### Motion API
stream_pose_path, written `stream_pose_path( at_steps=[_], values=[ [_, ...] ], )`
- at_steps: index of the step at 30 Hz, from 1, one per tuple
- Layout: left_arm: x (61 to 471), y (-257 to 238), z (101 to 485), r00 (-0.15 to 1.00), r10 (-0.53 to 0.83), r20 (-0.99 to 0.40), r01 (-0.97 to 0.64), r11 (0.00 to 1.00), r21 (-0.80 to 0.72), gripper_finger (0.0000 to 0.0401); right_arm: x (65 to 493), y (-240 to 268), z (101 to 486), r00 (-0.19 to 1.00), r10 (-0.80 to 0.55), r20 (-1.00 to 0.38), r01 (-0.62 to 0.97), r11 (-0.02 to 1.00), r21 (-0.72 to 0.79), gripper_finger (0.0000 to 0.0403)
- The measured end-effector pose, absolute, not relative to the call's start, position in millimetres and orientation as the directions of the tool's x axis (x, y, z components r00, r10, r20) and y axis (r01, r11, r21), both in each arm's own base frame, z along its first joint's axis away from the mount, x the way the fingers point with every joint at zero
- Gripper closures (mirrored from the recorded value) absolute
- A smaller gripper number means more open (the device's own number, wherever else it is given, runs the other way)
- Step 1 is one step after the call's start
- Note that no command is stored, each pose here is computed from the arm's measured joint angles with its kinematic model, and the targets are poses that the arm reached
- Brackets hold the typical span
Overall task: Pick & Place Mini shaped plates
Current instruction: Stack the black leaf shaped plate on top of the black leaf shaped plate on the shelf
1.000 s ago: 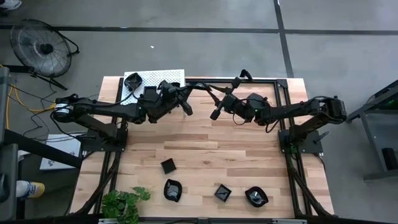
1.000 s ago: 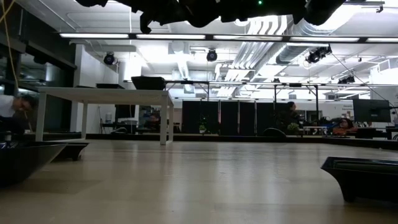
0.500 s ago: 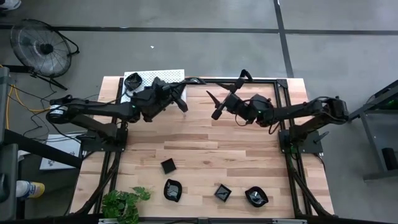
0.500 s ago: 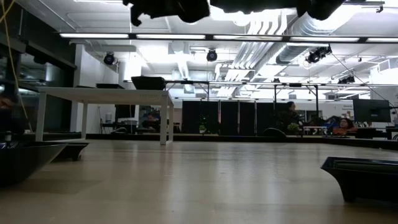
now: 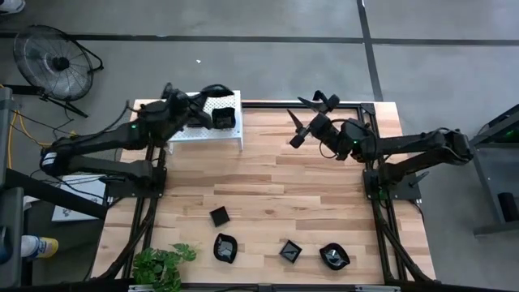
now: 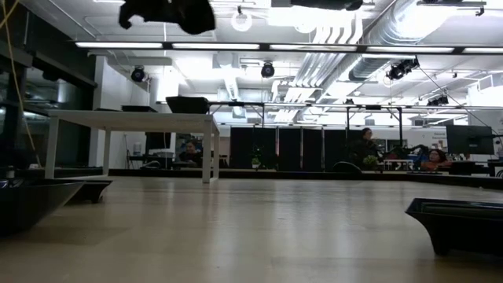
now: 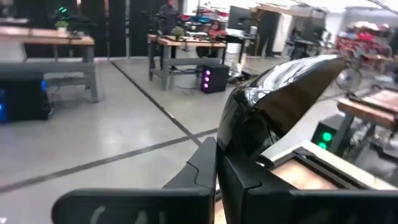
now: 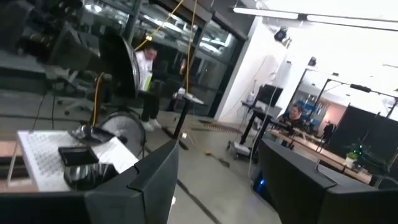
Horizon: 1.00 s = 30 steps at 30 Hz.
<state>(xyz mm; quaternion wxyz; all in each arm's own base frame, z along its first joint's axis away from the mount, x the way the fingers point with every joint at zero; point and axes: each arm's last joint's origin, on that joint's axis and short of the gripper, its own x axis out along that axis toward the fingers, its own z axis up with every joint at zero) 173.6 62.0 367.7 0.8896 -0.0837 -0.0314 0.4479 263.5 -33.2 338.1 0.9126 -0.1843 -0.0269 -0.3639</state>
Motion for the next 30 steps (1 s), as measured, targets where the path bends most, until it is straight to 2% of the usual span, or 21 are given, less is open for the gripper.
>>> stream_pose_path(
  at_steps=[5,10,14,19,22,30],
  values=[
    [147.5,68.2,364.0,0.530,0.843,-0.094,-0.837,0.502,-0.219,0.0401,257.2,-32.8,337.6,0.744,-0.655,0.133,0.653,0.670,-0.352,0.0189],
    [132.7,74.6,361.7,0.471,0.872,-0.130,-0.864,0.427,-0.268,0.0401,255.7,-32.8,336.3,0.747,-0.655,0.110,0.650,0.688,-0.322,0.0189],
    [131.1,79.2,361.6,0.438,0.889,-0.129,-0.850,0.364,-0.380,0.0401,256.0,-32.8,334.2,0.751,-0.654,0.092,0.645,0.697,-0.312,0.0189],
    [130.2,82.3,360.6,0.308,0.944,-0.119,-0.833,0.207,-0.512,0.0401,256.2,-32.8,331.8,0.752,-0.655,0.071,0.639,0.699,-0.320,0.0190],
    [129.3,82.6,360.6,0.274,0.955,-0.115,-0.804,0.161,-0.572,0.0401,256.3,-32.9,329.2,0.750,-0.659,0.048,0.636,0.700,-0.326,0.0190],
    [127.4,72.5,359.7,0.175,0.979,-0.102,-0.815,0.086,-0.573,0.0401,244.8,-34.1,330.1,0.693,-0.721,0.000,0.679,0.652,-0.338,0.0190]
  ],
)
